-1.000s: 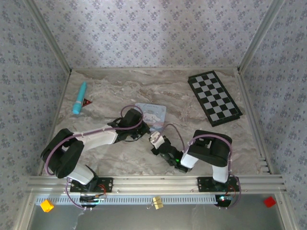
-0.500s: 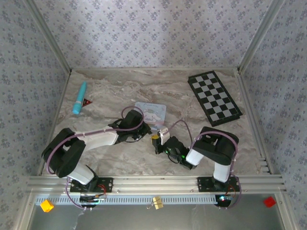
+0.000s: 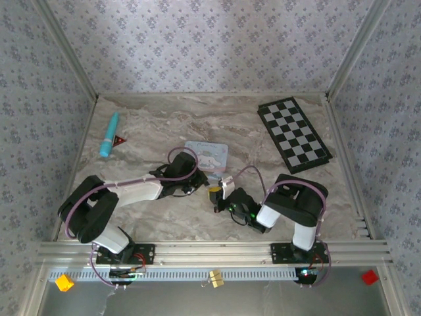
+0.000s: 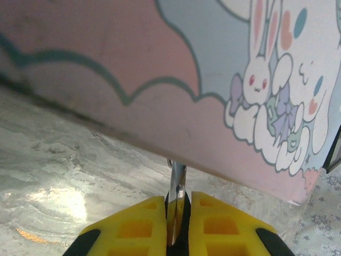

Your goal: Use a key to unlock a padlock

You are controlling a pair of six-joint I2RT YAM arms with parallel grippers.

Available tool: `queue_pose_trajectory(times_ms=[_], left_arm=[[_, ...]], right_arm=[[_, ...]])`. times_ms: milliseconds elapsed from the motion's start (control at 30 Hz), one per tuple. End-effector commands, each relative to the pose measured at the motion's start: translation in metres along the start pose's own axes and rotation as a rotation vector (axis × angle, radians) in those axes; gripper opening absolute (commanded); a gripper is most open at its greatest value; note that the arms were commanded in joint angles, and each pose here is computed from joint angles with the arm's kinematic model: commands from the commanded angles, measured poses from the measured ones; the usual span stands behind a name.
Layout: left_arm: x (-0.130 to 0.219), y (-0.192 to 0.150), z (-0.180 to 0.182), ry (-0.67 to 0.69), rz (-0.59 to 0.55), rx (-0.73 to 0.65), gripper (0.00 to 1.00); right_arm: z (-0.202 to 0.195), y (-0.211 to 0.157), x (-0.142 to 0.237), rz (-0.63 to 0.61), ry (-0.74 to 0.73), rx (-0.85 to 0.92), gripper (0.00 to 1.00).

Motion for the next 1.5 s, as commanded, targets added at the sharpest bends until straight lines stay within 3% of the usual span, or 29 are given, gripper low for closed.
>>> queue_pose_trajectory(times_ms=[0, 300, 567, 1033, 1267, 1467], left_arm=[[-0.004, -0.009, 0.016, 0.054, 0.037, -0.040, 0.04], [-0.006, -0.006, 0.024, 0.077, 0.045, -0.052, 0.35], [0.004, 0.005, 0.025, 0.076, 0.018, -0.067, 0.48], [0.089, 0.055, 0.008, 0.143, -0.211, -0.335, 0.77], [0.061, 0.076, -0.003, 0.165, -0.148, -0.422, 0.79], [0.026, 0.079, -0.018, 0.055, -0.088, -0.444, 0.85]], right_arm=[[-0.010, 0.013, 0.006, -0.065, -0.056, -0.040, 0.00], [-0.011, 0.001, 0.010, -0.024, -0.095, 0.002, 0.00], [-0.012, 0.002, 0.013, -0.022, -0.105, -0.003, 0.00], [-0.022, -0.001, 0.016, -0.004, -0.108, -0.056, 0.00], [-0.030, 0.003, 0.013, 0.008, -0.100, -0.152, 0.00], [-0.034, 0.005, 0.014, -0.010, -0.120, -0.155, 0.00]])
Point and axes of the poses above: each hand's point on the last joint's axis, 136 mm out from that joint toward the fingers, its own x axis back along the fingers, its own z axis along the line the jaws close on, y = z × x, the point moved 3 cm from there along x, back along the fingers, and after that the axes turned 8 degrees about -x, right-handed, at the moved point
